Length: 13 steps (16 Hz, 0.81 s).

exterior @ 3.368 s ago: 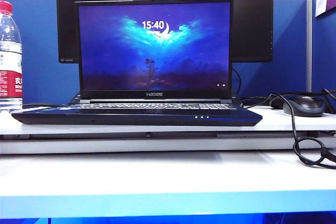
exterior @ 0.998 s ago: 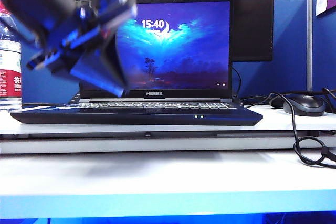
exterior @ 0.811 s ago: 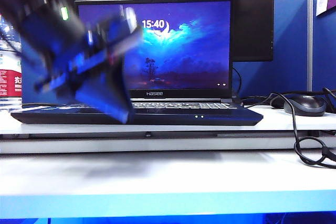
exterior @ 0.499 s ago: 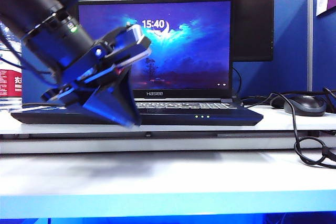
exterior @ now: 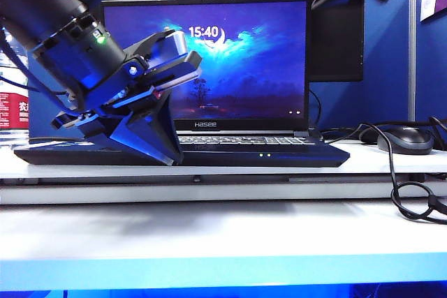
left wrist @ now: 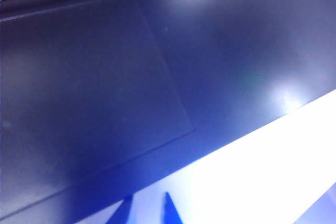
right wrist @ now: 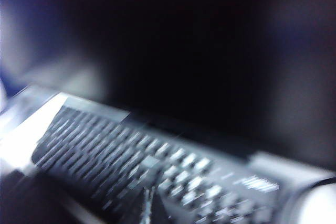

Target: Close the lid of the black laptop.

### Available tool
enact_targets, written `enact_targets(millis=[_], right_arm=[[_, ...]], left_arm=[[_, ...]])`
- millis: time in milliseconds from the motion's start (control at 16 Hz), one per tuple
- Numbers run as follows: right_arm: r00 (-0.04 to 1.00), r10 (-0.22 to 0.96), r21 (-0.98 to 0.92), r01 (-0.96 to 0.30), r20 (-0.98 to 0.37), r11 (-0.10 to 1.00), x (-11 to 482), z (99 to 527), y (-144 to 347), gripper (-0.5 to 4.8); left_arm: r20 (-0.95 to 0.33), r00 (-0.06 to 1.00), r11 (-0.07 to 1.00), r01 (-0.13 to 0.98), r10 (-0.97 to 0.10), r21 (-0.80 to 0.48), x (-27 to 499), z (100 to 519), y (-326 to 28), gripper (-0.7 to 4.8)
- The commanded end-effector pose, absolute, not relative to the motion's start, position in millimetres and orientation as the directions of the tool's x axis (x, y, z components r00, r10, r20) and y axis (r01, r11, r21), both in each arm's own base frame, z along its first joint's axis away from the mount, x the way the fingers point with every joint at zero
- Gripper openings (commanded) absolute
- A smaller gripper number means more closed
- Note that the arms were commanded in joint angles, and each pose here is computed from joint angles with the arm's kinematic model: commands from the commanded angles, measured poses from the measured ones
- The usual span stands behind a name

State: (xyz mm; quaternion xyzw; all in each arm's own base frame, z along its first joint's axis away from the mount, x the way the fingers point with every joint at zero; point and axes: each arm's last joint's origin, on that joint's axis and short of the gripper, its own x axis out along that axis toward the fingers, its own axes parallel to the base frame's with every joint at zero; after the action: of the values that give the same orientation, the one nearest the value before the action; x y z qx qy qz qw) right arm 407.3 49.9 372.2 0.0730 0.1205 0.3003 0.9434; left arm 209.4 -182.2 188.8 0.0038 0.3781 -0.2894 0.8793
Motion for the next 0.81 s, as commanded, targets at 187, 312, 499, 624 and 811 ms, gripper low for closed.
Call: enact_targets(millis=[187,312,499,624,811], right_arm=[[0.720,0.668,0.243,-0.625,-0.191,0.742,421,354,52,-0.01],[0.684,0.708,0.243,-0.667,-0.174,0.704,421,355,50,-0.01],[0.623,0.764,0.264,-0.719,-0.166,0.643,419,354,51,-0.01],[0.578,0.799,0.286,-0.747,-0.167,0.600,417,353,52,-0.01],[0.542,0.824,0.305,-0.767,-0.163,0.565,416,353,52,-0.01]], left_arm=[[-0.644,0.571,0.836,0.506,-0.508,-0.211,211,192,-183,0.71],[-0.642,0.581,0.842,0.500,-0.500,-0.203,212,192,-183,0.71],[-0.641,0.587,0.847,0.491,-0.495,-0.204,214,193,-180,0.71],[-0.640,0.600,0.856,0.479,-0.480,-0.194,215,193,-179,0.71],[-0.637,0.619,0.873,0.449,-0.459,-0.192,221,192,-173,0.71]])
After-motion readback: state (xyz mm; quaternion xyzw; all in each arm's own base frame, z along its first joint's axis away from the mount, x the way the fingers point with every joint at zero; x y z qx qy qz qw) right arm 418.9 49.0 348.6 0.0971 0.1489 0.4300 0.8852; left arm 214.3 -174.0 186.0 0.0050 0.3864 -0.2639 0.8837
